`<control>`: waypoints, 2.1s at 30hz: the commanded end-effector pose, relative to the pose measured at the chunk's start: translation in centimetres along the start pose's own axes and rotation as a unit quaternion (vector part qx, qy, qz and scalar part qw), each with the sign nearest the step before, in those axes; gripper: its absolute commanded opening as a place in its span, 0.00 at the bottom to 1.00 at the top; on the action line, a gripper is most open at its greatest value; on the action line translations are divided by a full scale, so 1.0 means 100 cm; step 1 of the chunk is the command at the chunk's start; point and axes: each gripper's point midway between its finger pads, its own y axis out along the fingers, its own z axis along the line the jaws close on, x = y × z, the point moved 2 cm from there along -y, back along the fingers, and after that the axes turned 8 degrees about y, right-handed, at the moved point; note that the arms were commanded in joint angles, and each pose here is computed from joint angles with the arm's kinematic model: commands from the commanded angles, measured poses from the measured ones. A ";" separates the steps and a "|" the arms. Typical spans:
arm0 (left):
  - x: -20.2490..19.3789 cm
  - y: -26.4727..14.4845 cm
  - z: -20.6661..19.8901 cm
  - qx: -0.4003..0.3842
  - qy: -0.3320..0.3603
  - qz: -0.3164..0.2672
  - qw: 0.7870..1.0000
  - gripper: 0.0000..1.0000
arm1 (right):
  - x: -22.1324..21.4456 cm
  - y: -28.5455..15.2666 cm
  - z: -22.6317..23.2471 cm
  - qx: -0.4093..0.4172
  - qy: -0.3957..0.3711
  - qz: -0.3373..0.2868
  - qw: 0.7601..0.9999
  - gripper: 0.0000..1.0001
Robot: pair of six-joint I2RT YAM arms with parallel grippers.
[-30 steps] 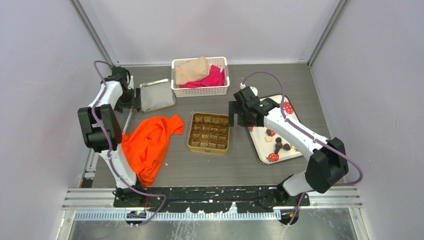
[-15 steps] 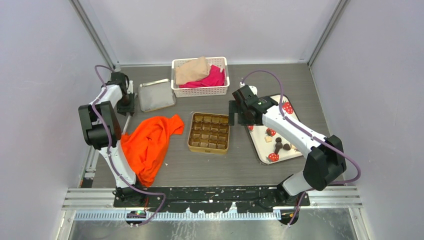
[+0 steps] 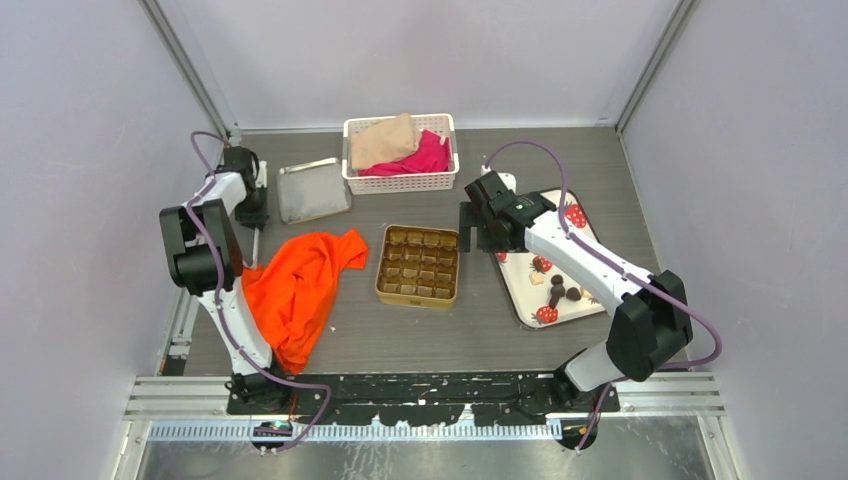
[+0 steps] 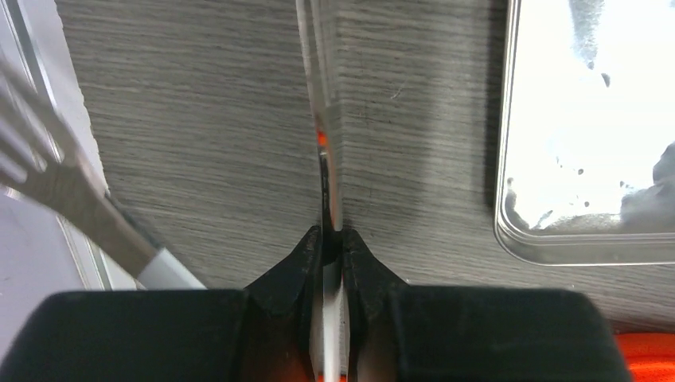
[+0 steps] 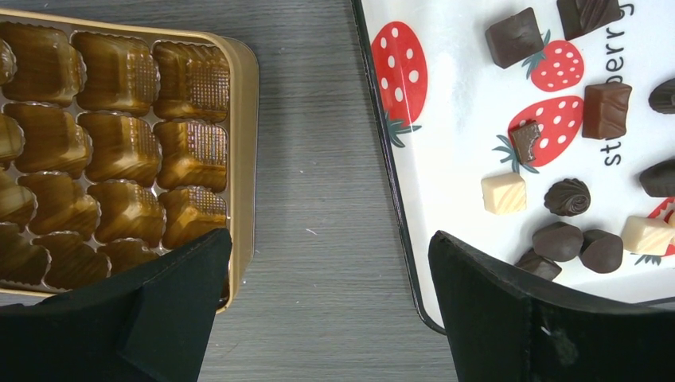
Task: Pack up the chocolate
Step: Pick up the clamp at the center of the board, then move the packing box to the center of the board.
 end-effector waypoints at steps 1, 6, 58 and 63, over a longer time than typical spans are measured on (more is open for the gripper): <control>0.017 -0.004 0.016 0.034 0.006 -0.030 0.999 0.11 | 0.012 -0.012 0.003 0.005 0.012 -0.023 1.000 1.00; 0.050 -0.047 0.040 0.098 0.028 -0.076 0.992 0.01 | 0.015 -0.012 0.006 0.008 0.017 -0.025 1.000 1.00; 0.010 -0.310 -0.238 -0.127 0.158 -0.236 0.950 0.00 | -0.082 0.071 0.115 0.098 -0.123 0.031 0.987 0.97; 0.008 -0.309 -0.242 -0.135 0.163 -0.230 0.950 0.00 | -0.064 0.083 0.097 0.048 -0.044 0.015 0.998 0.97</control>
